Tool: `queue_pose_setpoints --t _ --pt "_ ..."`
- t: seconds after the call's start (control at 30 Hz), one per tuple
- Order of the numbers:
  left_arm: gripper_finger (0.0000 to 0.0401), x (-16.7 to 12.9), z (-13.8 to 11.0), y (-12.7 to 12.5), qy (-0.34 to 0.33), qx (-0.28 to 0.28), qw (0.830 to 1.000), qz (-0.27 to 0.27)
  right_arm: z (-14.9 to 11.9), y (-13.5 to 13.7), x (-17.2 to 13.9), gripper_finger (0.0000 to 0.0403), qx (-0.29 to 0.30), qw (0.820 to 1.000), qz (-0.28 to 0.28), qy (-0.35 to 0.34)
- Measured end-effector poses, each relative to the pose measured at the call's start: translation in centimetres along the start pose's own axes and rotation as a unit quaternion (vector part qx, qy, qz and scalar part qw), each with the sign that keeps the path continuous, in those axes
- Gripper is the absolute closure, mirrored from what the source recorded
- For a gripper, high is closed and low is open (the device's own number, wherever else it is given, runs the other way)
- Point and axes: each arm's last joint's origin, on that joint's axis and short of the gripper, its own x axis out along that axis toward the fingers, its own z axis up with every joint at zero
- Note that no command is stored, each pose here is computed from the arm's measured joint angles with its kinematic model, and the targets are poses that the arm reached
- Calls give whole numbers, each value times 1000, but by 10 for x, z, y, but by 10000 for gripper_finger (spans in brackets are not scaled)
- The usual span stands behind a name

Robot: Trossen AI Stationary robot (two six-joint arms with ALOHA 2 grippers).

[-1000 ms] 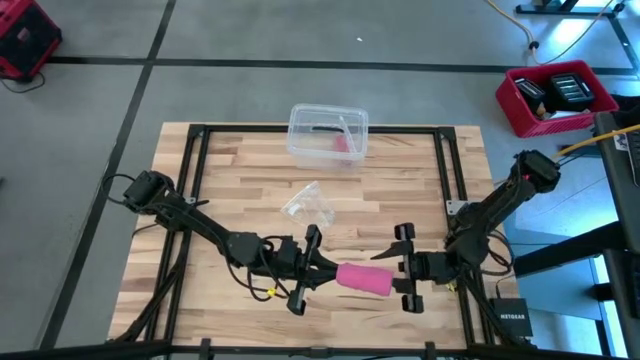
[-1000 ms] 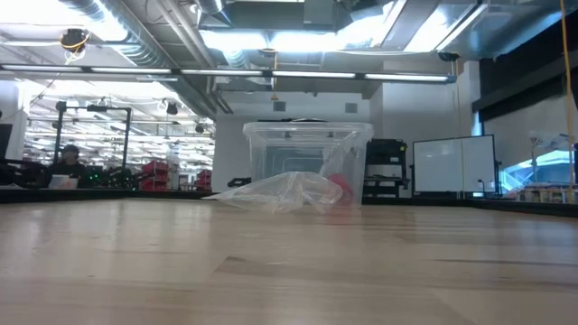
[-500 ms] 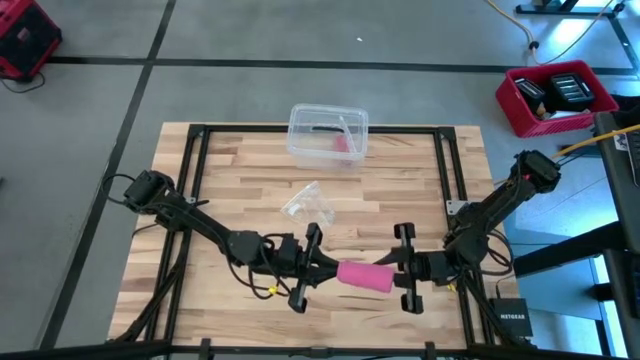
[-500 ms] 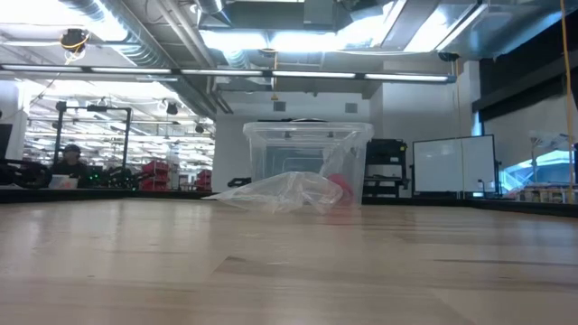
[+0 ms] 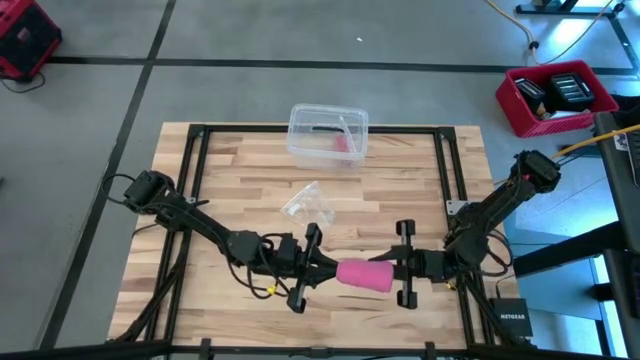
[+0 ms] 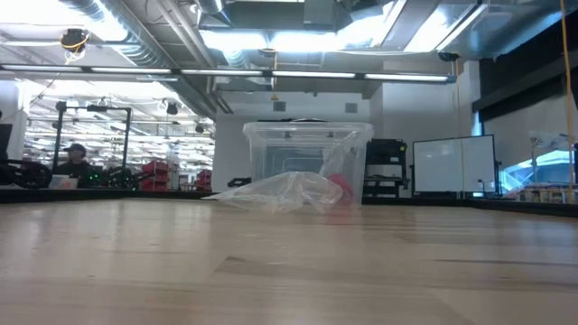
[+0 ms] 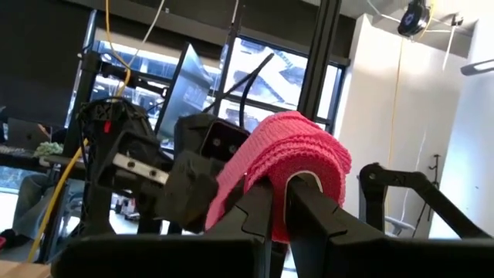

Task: Roll bandage
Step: Roll the pink bandage

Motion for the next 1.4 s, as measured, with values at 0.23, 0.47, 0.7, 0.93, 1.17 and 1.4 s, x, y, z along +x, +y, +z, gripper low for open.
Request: queue_pose_setpoints --t 0.23,0.47,0.7,0.93,1.17,1.4 --pt "380 0 1 0 -4 42 999 4 -4 2 0 397 29 999 4 17" --pt "380 0 0 0 0 50 999 17 -3 4 -4 399 32 999 -20 32" --pt "380 -4 10 -6 9 59 998 16 2 9 -12 399 29 998 -42 43" --pt "380 -3 11 -1 9 90 995 36 2 10 -13 398 40 998 -37 42" --pt "380 0 11 8 16 110 993 47 1 8 -10 397 40 998 -37 40" --pt "380 1 10 10 20 161 986 49 1 8 -10 397 56 997 -29 36"
